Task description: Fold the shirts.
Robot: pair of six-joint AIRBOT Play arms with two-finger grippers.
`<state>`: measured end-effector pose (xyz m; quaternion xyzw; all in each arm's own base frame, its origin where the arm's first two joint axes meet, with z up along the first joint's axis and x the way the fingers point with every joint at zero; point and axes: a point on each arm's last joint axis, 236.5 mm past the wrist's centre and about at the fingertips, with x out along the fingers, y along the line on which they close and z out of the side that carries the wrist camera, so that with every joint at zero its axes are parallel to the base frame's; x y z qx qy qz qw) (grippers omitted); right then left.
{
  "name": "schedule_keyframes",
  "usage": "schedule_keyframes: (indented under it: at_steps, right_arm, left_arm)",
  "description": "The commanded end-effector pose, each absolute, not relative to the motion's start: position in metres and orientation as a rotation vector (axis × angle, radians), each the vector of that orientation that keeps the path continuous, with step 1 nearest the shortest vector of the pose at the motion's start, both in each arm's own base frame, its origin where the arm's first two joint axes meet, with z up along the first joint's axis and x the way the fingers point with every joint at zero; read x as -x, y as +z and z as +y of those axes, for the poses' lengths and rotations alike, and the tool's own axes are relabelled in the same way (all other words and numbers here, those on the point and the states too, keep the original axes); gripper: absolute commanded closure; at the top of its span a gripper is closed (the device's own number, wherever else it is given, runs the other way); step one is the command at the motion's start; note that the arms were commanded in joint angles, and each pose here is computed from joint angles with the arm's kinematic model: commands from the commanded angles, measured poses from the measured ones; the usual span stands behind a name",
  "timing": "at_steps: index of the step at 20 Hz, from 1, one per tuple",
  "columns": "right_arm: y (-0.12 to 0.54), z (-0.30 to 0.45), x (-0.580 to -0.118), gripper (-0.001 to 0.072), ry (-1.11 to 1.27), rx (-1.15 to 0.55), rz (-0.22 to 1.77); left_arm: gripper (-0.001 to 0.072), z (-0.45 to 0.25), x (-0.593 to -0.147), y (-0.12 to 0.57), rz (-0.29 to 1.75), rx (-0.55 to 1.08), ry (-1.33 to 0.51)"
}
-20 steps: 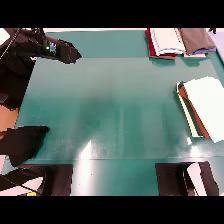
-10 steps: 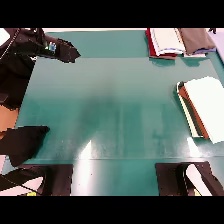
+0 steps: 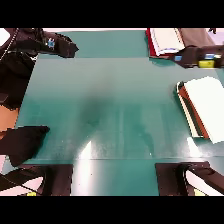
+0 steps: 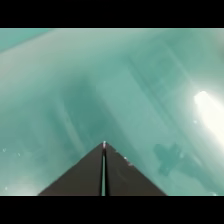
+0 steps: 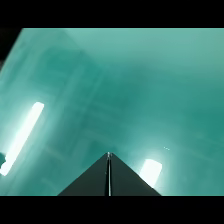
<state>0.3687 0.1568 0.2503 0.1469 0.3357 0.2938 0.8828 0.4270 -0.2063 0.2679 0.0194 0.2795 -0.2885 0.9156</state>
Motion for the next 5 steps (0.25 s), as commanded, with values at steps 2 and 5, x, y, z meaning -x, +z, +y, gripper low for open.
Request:
schedule_keyframes:
  at_steps: [2,5]
  right_arm:
    - [0.2483,0.1848,-0.3712,0.0696,0.667,-0.296,0.690]
    - [0.2481,0.1851,-0.3708,0.0696,0.669,-0.296,0.692]
  left_arm:
    - [0.0681,-0.2060,-0.4356,0.2809,0.513,-0.025,-0.579]
    - [0.0681,-0.2059,-0.4384,0.2852,0.492,-0.019,-0.574]
